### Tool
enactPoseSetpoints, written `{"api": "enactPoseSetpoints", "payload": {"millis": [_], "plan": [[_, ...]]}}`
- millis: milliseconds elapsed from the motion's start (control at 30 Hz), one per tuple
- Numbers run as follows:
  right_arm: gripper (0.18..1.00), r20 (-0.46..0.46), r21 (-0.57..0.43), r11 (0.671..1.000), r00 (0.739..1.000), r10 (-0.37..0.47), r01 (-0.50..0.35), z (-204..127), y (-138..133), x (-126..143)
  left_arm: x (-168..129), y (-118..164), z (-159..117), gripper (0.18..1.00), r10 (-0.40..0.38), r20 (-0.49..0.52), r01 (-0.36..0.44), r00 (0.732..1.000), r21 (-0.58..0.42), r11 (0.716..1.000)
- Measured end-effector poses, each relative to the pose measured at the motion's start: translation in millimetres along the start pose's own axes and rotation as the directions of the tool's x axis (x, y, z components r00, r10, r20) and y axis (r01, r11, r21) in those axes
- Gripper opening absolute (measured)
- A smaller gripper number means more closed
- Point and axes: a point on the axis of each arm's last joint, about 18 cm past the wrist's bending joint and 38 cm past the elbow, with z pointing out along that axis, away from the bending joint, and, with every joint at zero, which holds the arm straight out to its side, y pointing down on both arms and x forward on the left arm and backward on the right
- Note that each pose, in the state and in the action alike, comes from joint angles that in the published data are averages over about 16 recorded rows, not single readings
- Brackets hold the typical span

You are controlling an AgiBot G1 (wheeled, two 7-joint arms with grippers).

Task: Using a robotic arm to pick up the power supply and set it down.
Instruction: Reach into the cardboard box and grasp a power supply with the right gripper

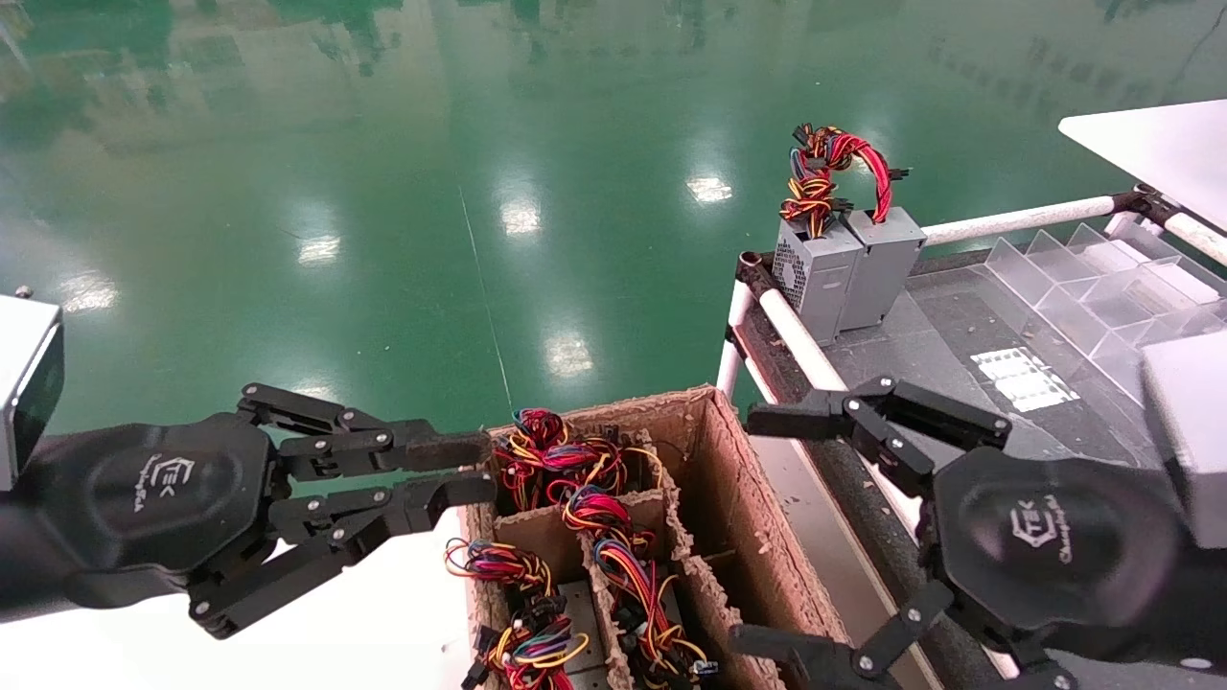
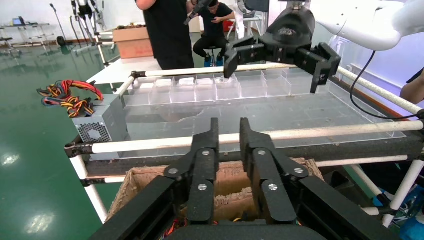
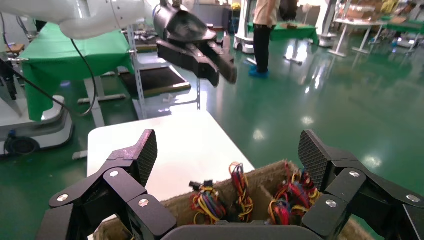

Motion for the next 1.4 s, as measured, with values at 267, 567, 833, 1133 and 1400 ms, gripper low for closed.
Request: {"api": "enactPoseSetpoints", "payload": {"millis": [267,567,833,1133,1400], "plan": [[1.001,-0.003,-0.138,0.988,0.997,0.076,-0.076,11.0,30.2,3.6,0.0,0.0,0.0,0.37,0.0,0.0,0.0,1.0,0.0,1.0],[1.001,0.081,-0.314,0.94,0.982,0.17,-0.136,32.6,60.1,-5.4,0.0,0.0,0.0,0.555,0.0,0.0,0.0,1.0,0.0,1.0],[1.001,0.143,-0.428,0.887,0.957,0.254,-0.171,46.1,82.7,-16.3,0.0,0.0,0.0,0.746,0.0,0.0,0.0,1.0,0.0,1.0],[1.001,0.162,-0.486,0.849,0.933,0.322,-0.208,50.0,102.3,-25.1,0.0,0.0,0.0,0.898,0.0,0.0,0.0,1.0,0.0,1.0],[0.997,0.149,-0.489,0.837,0.923,0.356,-0.244,48.2,114.1,-25.2,0.0,0.0,0.0,0.974,0.0,0.0,0.0,1.0,0.0,1.0]]}}
